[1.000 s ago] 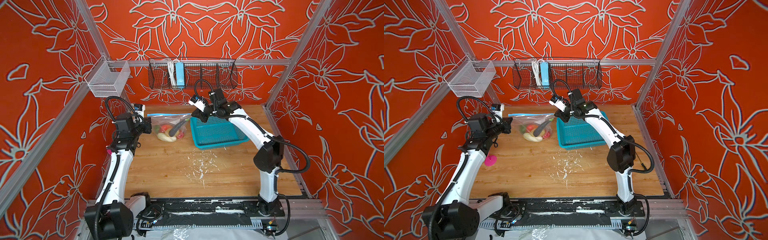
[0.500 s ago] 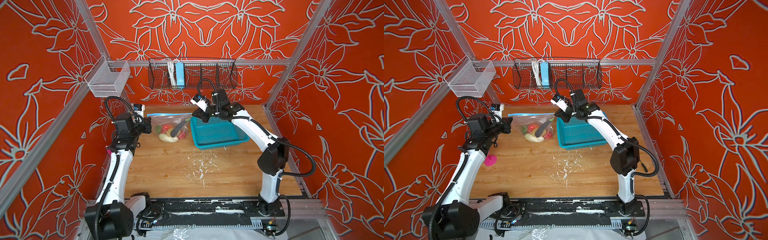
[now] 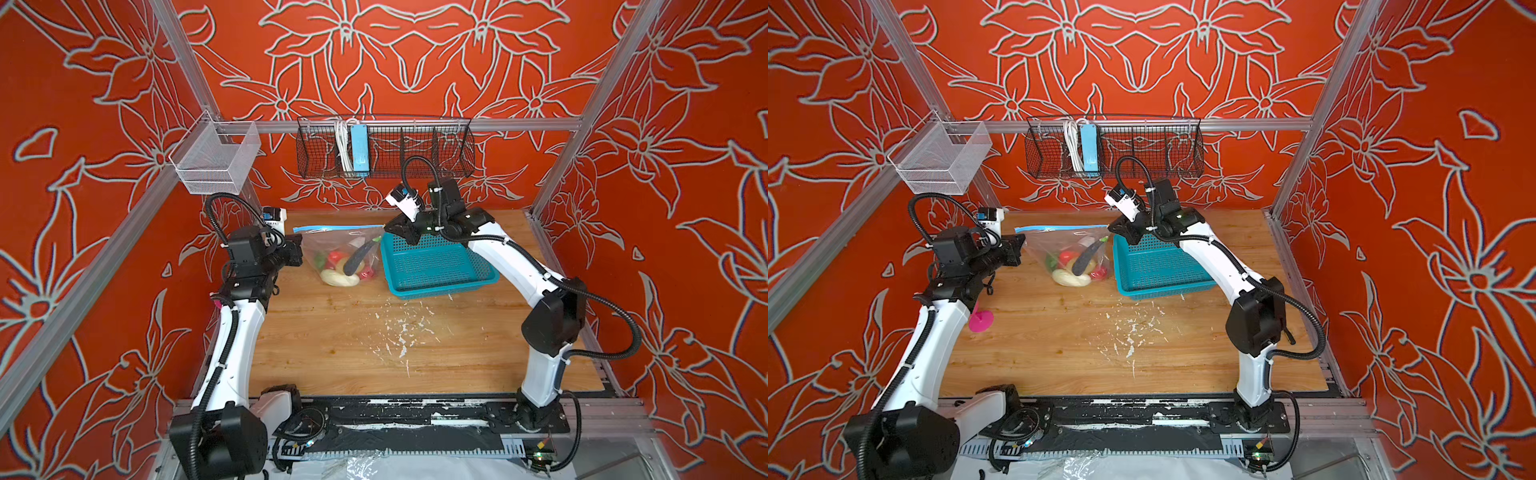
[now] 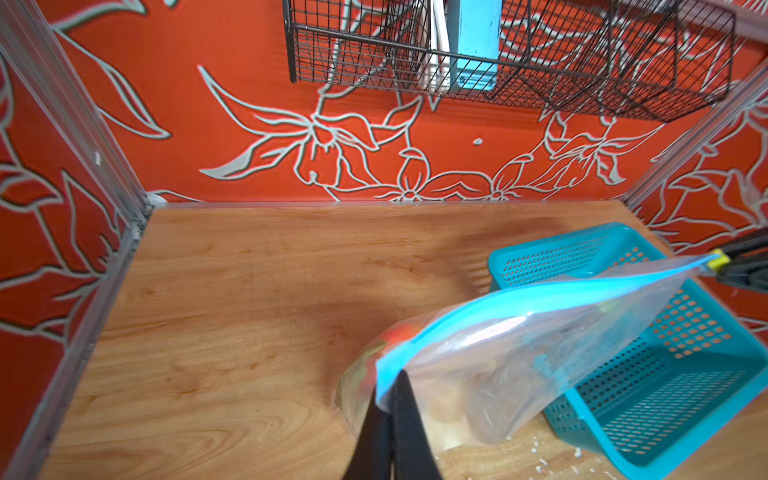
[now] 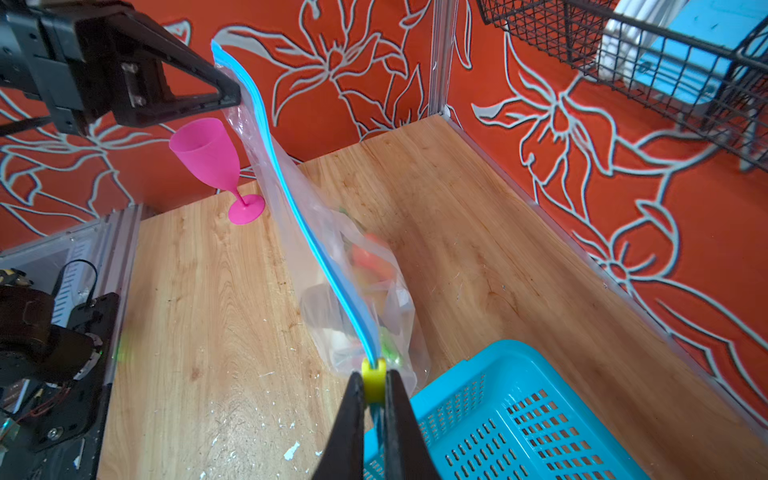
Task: Place the food in the zip-top bag and seal the zipper
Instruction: 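Lower the stretched bag flat onto the table with both grippers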
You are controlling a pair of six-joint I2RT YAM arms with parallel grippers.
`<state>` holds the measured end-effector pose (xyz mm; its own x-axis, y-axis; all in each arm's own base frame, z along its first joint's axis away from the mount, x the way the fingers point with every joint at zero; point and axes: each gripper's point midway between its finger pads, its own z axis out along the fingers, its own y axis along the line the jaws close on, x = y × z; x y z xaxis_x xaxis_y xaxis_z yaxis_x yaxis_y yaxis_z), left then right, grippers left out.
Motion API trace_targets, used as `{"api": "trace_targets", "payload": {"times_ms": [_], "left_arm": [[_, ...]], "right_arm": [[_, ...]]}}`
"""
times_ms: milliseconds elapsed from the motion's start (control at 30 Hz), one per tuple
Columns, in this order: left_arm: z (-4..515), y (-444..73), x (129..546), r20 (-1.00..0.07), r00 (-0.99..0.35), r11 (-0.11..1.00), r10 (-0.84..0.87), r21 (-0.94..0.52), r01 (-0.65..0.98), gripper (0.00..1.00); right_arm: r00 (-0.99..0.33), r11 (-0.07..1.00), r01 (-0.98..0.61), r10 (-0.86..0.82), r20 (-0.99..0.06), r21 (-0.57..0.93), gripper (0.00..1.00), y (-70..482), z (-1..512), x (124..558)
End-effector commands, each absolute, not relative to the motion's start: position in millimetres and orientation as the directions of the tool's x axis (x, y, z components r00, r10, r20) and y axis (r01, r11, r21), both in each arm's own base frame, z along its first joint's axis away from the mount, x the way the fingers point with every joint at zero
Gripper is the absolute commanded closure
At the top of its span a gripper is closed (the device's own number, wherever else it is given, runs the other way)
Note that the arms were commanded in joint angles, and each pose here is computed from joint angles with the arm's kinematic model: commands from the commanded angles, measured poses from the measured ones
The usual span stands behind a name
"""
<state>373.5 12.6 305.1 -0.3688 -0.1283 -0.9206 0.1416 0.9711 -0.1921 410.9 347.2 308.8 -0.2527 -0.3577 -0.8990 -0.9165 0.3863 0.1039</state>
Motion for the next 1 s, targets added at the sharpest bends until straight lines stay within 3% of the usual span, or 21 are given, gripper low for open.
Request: {"api": "trace_targets", "payload": {"times_ms": [0, 433, 967], "left_arm": [[338.6, 20.6, 371.6, -0.94, -0.284, 0.968, -0.188, -0.226, 0.108, 1.0], [347.4, 19.6, 350.3, -0.933, -0.262, 0.959, -0.246, -0.273, 0.073, 1.0], [346.2, 10.7, 292.5, -0.925, -0.254, 0.953, -0.283, -0.302, 0.038, 1.0]], "right_arm": [[-0.241, 0.392, -0.913, -0.293, -0.925, 0.113, 1.0, 339.6, 334.4, 410.4], [-0.2, 0.336, -0.936, -0.27, -0.942, 0.103, 1.0, 350.9, 358.4, 380.6], [-0.147, 0.33, -0.943, -0.304, -0.941, 0.04, 1.0, 353.7, 353.8, 316.5]]}}
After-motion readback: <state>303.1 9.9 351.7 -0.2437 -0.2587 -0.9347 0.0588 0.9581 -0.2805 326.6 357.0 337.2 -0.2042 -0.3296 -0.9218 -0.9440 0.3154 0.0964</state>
